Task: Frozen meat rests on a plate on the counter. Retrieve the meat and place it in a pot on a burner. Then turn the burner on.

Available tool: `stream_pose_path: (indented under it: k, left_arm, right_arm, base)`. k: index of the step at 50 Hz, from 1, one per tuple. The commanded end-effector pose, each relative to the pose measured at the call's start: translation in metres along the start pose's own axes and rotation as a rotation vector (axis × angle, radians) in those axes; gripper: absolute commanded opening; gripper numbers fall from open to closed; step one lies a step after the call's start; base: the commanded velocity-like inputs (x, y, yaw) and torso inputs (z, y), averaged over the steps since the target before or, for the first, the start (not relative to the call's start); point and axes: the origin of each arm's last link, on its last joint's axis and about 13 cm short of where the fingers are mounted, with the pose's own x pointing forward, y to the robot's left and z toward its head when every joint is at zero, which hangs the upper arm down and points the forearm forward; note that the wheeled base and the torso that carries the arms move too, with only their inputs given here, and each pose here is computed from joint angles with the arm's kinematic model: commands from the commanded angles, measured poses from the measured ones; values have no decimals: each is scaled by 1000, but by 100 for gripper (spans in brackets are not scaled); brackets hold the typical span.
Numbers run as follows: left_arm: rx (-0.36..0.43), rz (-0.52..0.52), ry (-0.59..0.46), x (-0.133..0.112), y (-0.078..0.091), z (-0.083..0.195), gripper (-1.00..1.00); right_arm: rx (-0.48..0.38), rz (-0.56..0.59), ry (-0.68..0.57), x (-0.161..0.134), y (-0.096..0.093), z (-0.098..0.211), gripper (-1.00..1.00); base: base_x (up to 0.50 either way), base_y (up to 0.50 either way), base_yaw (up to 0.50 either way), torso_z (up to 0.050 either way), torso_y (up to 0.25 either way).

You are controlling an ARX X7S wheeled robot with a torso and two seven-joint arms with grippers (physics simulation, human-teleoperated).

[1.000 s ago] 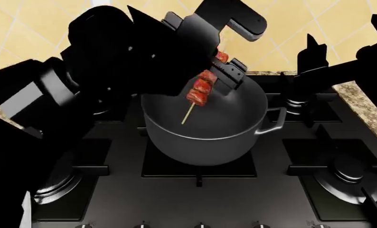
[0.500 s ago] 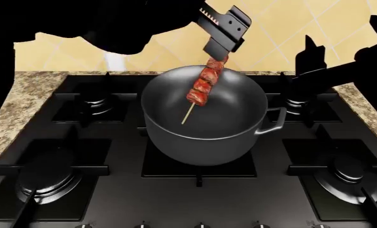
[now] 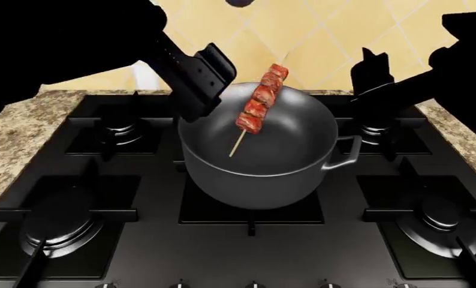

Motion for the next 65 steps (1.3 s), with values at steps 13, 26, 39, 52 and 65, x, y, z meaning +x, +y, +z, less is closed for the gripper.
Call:
stream_pose_path:
  k: [13, 26, 39, 52, 65]
  left_arm:
    - [-46, -14, -8, -19, 7, -36, 100]
    - [-62, 10, -42, -32, 20, -51, 100]
    - [-69, 58, -42, -44, 29, -64, 100]
    - [-82, 59, -44, -44, 31, -69, 100]
    - [-88, 54, -31, -37, 31, -75, 100]
  right_arm:
    - [27, 235, 379, -44, 9, 86, 100]
    - [0, 382, 585, -60, 25, 86, 100]
    - [-19, 432, 704, -54, 38, 81, 100]
    - [75, 505, 683, -55, 56, 81, 100]
    - [66, 512, 757, -56, 73, 60, 100]
  base:
    - [0, 0, 0, 0, 0]
    - [0, 0, 0, 0, 0]
    - [0, 0, 0, 0, 0]
    - [0, 0, 0, 0, 0]
    - [0, 0, 0, 0, 0]
